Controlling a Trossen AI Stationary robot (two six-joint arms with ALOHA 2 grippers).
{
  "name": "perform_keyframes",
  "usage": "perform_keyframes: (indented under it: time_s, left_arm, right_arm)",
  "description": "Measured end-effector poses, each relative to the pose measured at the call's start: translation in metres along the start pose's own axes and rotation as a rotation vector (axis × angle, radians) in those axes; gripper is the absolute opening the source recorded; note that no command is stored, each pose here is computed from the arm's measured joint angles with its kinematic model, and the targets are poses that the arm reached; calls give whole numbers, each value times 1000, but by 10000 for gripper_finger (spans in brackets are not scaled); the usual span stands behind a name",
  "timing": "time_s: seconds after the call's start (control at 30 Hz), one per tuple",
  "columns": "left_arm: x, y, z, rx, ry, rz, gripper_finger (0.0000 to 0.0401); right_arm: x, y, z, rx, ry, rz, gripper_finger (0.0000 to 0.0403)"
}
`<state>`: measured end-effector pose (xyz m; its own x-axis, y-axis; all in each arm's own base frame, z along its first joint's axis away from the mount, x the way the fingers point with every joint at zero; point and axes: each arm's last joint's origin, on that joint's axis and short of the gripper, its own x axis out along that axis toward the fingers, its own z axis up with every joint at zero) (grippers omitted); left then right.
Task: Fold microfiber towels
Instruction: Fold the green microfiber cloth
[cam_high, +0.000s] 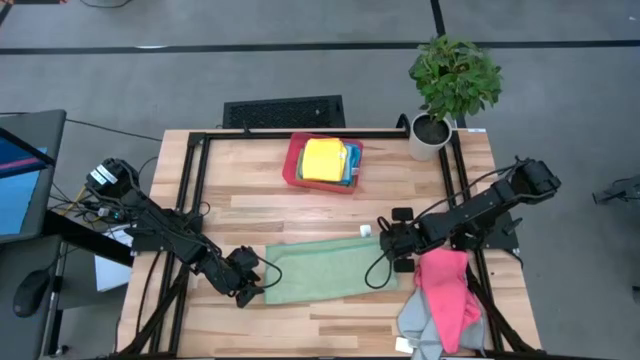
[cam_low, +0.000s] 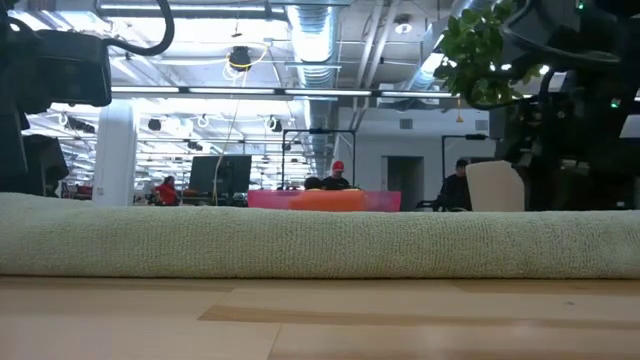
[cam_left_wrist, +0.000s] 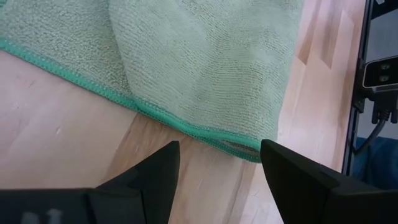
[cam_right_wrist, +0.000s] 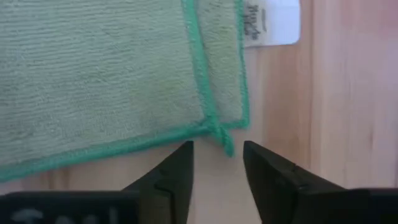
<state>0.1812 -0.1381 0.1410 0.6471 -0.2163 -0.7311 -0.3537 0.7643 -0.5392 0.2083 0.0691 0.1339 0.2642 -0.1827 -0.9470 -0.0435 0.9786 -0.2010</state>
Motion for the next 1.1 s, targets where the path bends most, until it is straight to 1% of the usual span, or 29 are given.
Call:
perform_keyframes:
  time_s: [0.3, 0.37, 0.57, 0.6, 0.67, 0.8, 0.9, 0.97, 1.03, 1.1]
  left_arm:
    - [0, 0, 0, -1, -8, 2, 217]
    - [0, 0, 0, -1, -9, 2, 217]
    - [0, 0, 0, 3, -9, 2, 217]
    - [0, 0, 0, 4, -9, 2, 217]
    - [0, 0, 0, 7, -8, 2, 217]
    - [0, 0, 0, 7, -9, 2, 217]
    - [0, 0, 0, 8, -8, 2, 217]
    - [0, 0, 0, 7, -9, 2, 217]
    - [0, 0, 0, 7, -9, 2, 217]
    - [0, 0, 0, 7, -9, 2, 217]
  right_arm:
    - [2, -2, 1, -10, -4, 2, 21]
    - [2, -2, 2, -10, -4, 3, 11]
    - [-17, 0, 15, -24, -38, -3, 8]
    - [-20, 0, 17, -22, -45, -4, 11]
    - [-21, 1, 18, -10, -53, -4, 29]
    - [-16, 0, 12, -2, -22, -12, 97]
    - [-12, 1, 7, -7, 6, 3, 152]
    - [-10, 0, 5, -2, 12, 3, 181]
    - [-10, -1, 6, 1, 7, 3, 198]
    - [-10, -1, 8, 7, -7, 4, 203]
